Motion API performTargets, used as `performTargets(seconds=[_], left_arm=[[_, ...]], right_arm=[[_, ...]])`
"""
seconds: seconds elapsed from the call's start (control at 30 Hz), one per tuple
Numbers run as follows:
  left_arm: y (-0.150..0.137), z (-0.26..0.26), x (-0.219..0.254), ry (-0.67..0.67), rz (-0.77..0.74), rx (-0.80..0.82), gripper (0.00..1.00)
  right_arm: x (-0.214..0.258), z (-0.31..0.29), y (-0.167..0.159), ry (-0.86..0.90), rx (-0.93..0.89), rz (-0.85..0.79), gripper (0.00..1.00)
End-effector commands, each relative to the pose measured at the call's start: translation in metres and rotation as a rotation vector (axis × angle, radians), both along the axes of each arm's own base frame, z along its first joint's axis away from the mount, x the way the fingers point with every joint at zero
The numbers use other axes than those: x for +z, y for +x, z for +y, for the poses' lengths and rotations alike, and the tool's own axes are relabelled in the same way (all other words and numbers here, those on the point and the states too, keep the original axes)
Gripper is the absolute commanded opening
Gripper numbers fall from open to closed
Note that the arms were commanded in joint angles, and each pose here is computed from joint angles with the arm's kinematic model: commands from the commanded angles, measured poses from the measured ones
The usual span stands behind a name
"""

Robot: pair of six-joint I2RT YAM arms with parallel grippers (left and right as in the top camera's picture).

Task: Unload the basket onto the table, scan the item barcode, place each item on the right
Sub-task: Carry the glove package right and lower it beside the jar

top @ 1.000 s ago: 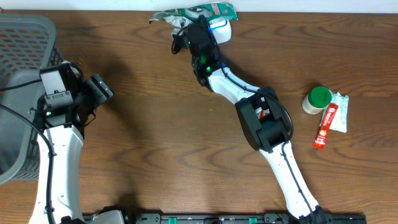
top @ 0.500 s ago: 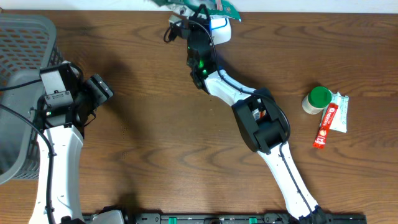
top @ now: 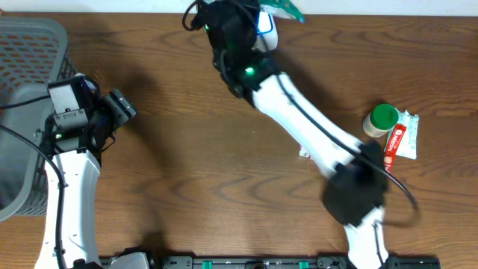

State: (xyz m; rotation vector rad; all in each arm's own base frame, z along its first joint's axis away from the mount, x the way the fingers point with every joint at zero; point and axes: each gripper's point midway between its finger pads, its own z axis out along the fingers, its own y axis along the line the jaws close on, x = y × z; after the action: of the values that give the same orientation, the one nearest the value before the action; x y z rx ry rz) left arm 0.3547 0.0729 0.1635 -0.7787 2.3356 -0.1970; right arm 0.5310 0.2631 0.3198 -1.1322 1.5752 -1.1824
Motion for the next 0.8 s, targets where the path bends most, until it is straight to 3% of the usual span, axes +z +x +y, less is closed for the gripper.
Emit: performTargets(seconds=[0.0,0.13,0.27,0.5,0.63,0.77], left_arm=[[-0.001,0.002,-0.003,0.006,0.011,0.004,0.85],[-0.001,0.002,-0.003,0.006,0.011,0.004,0.85],[-0.001,0.002,-0.003,0.006,0.011,0.004,0.85],[-0.001,0.002,-0.003,0.006,0.011,0.004,0.85],[-0.001,0.002,-0.003,0.006,0.011,0.004,0.85],[-0.001,0.002,-0.003,0.006,0.011,0.004,0.85]], right_arm=[[0.057,-0.015,-0.044,0.366,0.039,-0.001,0.01],[0.07,-0.05,-0.086,0.604,0.032,0.134,0.01],[0.07,-0.116,-0.119,0.847,-0.128,0.232,0.01],[0.017,-0.249,-0.159,0.891,-0.502,0.448,0.01],[-0.013,-0.325,-0.171,0.909,-0.741,0.467,0.01],[-0.044,-0.381,-0.185,0.872,-0.87,0.514,0.01]])
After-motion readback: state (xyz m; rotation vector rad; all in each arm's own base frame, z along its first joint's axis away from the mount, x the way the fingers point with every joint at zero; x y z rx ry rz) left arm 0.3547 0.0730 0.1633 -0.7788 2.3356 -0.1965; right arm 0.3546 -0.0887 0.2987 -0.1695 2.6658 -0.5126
